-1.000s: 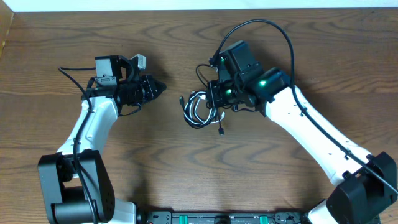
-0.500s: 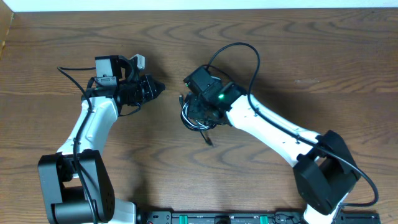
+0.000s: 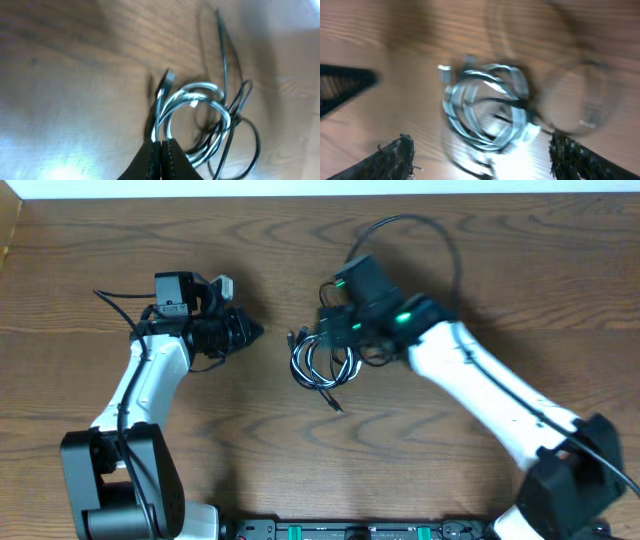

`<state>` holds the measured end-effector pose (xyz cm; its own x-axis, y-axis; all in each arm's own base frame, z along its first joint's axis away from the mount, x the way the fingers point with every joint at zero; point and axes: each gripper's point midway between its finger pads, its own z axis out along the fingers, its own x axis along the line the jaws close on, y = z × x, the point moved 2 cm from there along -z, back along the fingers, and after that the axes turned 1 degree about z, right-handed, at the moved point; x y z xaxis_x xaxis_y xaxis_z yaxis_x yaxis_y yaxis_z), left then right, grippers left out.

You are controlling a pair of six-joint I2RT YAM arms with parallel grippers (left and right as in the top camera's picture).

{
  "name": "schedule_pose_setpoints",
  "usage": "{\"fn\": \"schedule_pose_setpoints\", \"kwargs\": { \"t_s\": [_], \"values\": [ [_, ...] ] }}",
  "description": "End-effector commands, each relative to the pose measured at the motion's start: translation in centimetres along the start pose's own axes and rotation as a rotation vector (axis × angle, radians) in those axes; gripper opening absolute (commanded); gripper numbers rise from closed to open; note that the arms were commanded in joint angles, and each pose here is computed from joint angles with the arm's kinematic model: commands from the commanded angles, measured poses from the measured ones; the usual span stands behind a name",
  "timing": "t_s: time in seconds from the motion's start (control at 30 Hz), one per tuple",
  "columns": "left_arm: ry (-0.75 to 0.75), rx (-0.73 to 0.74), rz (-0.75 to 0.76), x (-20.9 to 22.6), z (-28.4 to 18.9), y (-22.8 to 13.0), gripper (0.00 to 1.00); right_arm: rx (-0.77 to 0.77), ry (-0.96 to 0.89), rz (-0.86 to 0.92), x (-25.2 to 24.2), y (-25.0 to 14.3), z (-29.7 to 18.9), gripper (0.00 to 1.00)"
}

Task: Untangle cables
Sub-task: 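Lower both grippers onto the cable bundle and grasp it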

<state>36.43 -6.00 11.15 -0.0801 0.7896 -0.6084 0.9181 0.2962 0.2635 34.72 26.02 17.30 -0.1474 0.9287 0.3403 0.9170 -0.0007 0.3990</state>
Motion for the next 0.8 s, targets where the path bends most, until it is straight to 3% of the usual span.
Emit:
{"fn": "schedule_pose_setpoints", "kwargs": {
  "t_s": [0.0, 0.17, 0.2, 0.23, 0.3, 0.33, 0.37, 0.4, 0.43, 0.47, 0.57, 0.77],
  "values": [
    [0.118, -0.071, 0.129, -2.6, -2.8, 1.8, 0.08, 0.045, -0.07, -0.058, -3.8, 0.3, -0.4, 0.82],
    [0.234, -0.015, 0.219, -5.9, -3.1, 0.5, 0.08, 0.106, -0.127, -0.096, -7.1, 0.2, 0.1, 0.72],
    [0.238, -0.006, 0.243, -6.8, -3.0, 0.2, 0.08, 0.104, -0.132, -0.097, -7.4, 0.3, 0.0, 0.72],
    [0.234, 0.001, 0.26, -7.6, -2.8, -0.2, 0.08, 0.103, -0.134, -0.092, -7.6, 0.4, 0.0, 0.82],
    [0.219, 0.005, 0.255, -9.0, -2.4, -0.7, 0.09, 0.093, -0.131, -0.087, -7.8, 0.7, 0.0, 0.79],
    [0.214, 0.007, 0.239, -9.4, -2.2, -1.0, 0.09, 0.095, -0.119, -0.103, -7.7, 0.7, 0.0, 0.71],
    [0.21, 0.01, 0.221, -9.7, -2.1, -1.2, 0.09, 0.097, -0.106, -0.152, -7.6, 0.8, 0.0, 0.48],
    [0.208, 0.019, 0.206, -10.0, -1.9, -1.6, 0.09, 0.1, -0.103, -0.201, -7.6, 0.8, 0.1, 0.12],
    [0.208, 0.028, 0.207, -10.1, -1.7, -1.9, 0.09, 0.106, -0.103, -0.234, -7.6, 0.7, 0.2, 0.01],
    [0.211, 0.048, 0.214, -10.2, -1.3, -2.4, 0.09, 0.114, -0.1, -0.276, -7.7, 0.6, 0.4, 0.01],
    [0.223, 0.078, 0.209, -9.9, -0.3, -2.8, 0.09, 0.151, -0.069, -0.355, -7.5, 0.1, 1.3, 0.2],
    [0.359, 0.06, 0.123, -6.7, 2.2, -1.6, 0.09, 0.234, 0.104, -0.497, -6.0, -1.7, 3.4, 0.21]
  ]
}}
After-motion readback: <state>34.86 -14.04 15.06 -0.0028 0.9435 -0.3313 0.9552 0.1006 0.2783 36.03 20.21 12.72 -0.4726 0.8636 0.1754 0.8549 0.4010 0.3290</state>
